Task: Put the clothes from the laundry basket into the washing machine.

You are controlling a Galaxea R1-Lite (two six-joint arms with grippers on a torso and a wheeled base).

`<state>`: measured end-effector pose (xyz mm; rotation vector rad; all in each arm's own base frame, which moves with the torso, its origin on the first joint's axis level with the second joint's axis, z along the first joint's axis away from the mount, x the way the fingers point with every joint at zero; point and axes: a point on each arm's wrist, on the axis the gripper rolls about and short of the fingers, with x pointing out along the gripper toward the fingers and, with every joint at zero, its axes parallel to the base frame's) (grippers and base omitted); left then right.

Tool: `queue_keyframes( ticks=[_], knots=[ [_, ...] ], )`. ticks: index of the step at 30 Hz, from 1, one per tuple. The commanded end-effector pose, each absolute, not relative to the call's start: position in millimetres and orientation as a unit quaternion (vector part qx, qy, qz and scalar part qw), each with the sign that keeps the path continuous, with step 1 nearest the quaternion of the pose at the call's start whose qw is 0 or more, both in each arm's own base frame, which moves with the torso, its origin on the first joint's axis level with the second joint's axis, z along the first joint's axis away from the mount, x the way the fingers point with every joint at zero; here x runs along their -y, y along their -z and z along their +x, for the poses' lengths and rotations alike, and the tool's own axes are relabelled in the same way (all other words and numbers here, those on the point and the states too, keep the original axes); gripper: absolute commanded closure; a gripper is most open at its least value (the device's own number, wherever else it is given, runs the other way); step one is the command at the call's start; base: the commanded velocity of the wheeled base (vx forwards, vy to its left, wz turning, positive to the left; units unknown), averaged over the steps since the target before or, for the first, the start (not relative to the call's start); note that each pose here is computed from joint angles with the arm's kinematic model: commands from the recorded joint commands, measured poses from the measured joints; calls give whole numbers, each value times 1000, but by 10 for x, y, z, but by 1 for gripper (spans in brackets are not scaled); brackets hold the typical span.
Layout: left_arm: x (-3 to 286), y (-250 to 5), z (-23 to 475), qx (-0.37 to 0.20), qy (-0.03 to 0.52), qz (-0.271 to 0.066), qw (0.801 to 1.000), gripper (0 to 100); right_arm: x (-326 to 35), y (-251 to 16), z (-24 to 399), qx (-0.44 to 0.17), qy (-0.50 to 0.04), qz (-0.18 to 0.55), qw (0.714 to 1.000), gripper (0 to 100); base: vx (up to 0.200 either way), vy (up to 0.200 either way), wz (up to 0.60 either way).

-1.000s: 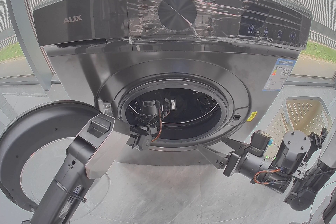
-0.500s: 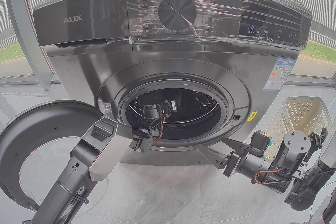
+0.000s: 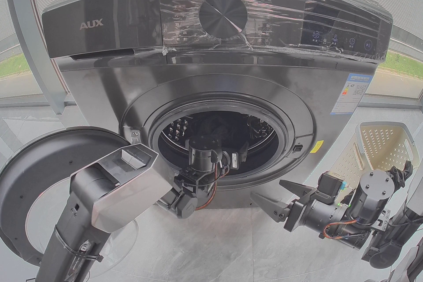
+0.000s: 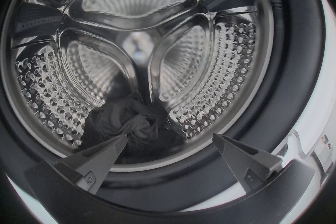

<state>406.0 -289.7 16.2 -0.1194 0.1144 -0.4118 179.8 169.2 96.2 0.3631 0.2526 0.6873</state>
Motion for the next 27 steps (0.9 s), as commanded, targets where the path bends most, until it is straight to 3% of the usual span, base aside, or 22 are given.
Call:
queue_keyframes(
  ticks=[1,6,11,15,18,24,27],
  knots=[
    [2840,-821,2907,-52,279,-62,957,0,-1524,-944,1359,-149,-370,140,906,0,0,0,0],
    [2570,-991,2437,-57,298,-63,951,0,-1412,-993,1290,-126,-357,106,920,0,0,0,0],
    [2147,-1156,1980,-56,306,-94,946,0,-1423,-1017,1249,-103,-307,86,942,0,0,0,0],
    [1792,-1276,1706,-33,283,-111,952,0,-1397,-1019,1265,-91,-250,76,961,0,0,0,0],
    [1561,-1256,1535,-34,267,-114,956,0,-1392,-1022,1268,-89,-245,74,963,0,0,0,0],
    [1394,-1358,1476,-6,236,-122,964,0,-1355,-1011,1313,-90,-228,74,967,0,0,0,0],
    [1369,-1326,1482,-6,210,-99,973,0,-1325,-1025,1332,-86,-219,76,969,0,0,0,0]
  ],
)
